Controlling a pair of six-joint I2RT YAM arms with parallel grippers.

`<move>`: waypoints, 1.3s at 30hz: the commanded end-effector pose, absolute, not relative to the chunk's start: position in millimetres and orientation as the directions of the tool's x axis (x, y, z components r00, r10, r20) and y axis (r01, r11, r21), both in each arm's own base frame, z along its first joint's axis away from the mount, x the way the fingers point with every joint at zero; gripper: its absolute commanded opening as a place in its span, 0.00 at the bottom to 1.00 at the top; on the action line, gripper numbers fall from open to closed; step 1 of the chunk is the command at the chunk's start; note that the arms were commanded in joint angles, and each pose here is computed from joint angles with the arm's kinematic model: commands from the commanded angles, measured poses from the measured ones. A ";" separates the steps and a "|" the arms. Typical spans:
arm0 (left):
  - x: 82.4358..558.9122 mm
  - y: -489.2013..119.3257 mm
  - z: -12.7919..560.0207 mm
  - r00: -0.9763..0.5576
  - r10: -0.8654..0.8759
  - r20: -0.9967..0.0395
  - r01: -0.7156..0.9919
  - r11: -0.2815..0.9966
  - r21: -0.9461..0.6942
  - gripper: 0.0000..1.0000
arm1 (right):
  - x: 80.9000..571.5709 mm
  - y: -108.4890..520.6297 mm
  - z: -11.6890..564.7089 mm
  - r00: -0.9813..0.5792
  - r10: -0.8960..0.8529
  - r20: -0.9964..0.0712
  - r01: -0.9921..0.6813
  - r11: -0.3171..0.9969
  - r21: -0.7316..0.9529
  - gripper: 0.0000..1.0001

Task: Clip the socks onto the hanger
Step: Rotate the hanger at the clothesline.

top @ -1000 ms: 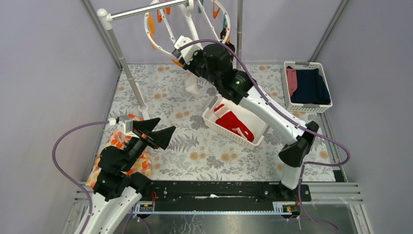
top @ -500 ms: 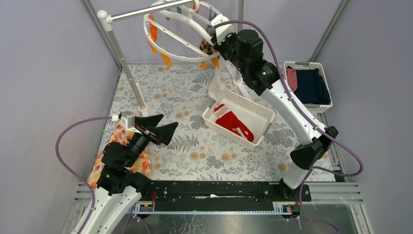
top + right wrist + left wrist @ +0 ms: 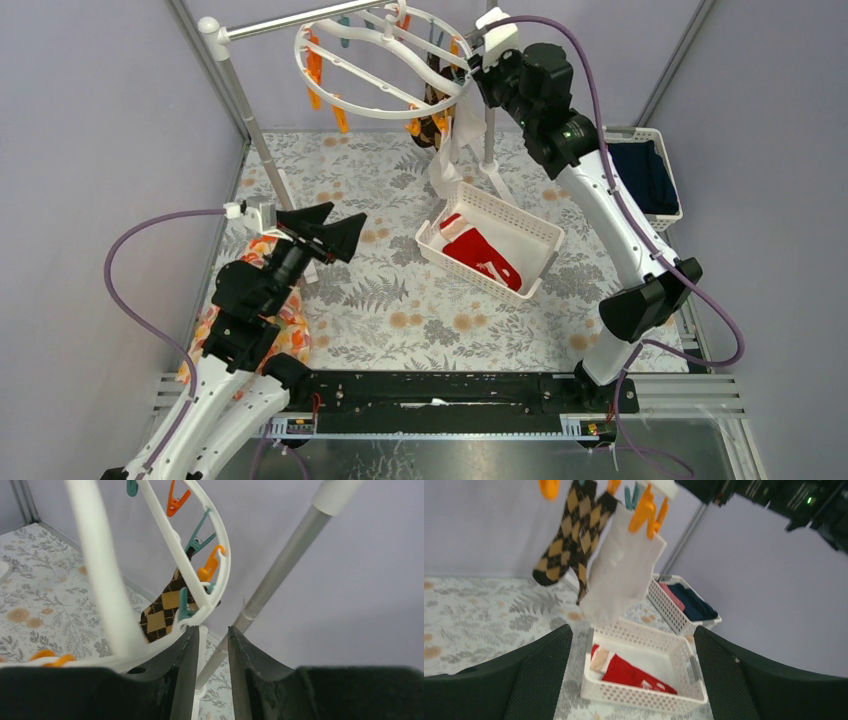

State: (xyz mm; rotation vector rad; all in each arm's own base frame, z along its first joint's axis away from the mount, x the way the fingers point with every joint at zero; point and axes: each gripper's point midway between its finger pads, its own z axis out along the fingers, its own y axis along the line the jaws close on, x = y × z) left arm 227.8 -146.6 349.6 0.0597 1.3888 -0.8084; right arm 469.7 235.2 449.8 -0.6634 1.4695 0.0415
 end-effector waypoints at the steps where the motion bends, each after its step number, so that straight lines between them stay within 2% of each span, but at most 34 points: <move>1: 247.1 -127.0 403.4 0.135 -0.519 -0.844 0.471 0.783 -0.406 0.94 | 473.7 231.1 475.3 0.174 -0.259 -0.950 -0.446 0.840 -0.310 0.36; 4: 266.7 -112.4 425.0 0.197 -0.554 -0.809 0.382 0.804 -0.457 0.93 | 477.8 230.8 474.8 0.166 -0.238 -0.957 -0.462 0.838 -0.289 0.36; 8: 292.4 -93.6 458.7 0.247 -0.648 -0.720 0.270 0.760 -0.591 0.99 | 479.5 232.2 472.6 0.158 -0.210 -0.965 -0.490 0.832 -0.261 0.37; 16: 339.6 -62.7 493.6 0.235 -0.755 -0.613 0.266 0.656 -0.706 0.99 | 479.6 235.1 466.3 0.144 -0.178 -0.973 -0.532 0.815 -0.228 0.38; 21: 363.4 -34.8 480.2 0.163 -0.841 -0.515 0.265 0.540 -0.799 0.99 | 480.5 232.2 463.8 0.138 -0.170 -0.976 -0.536 0.815 -0.218 0.38; 24: 379.3 -21.1 473.1 0.153 -0.873 -0.464 0.280 0.488 -0.826 0.95 | 479.1 232.5 464.3 0.138 -0.161 -0.977 -0.544 0.812 -0.211 0.38; 27: 396.5 -18.8 476.8 0.090 -0.909 -0.407 0.336 0.413 -0.847 0.84 | 476.9 232.5 465.5 0.141 -0.158 -0.977 -0.550 0.808 -0.210 0.38; 32: 414.1 -28.7 484.0 0.018 -0.922 -0.387 0.395 0.362 -0.844 0.79 | 471.6 232.2 468.0 0.145 -0.151 -0.978 -0.558 0.804 -0.206 0.38; 39: 412.0 -35.8 477.6 -0.024 -0.926 -0.378 0.413 0.335 -0.847 0.72 | 463.5 234.4 473.5 0.155 -0.128 -0.980 -0.578 0.792 -0.194 0.39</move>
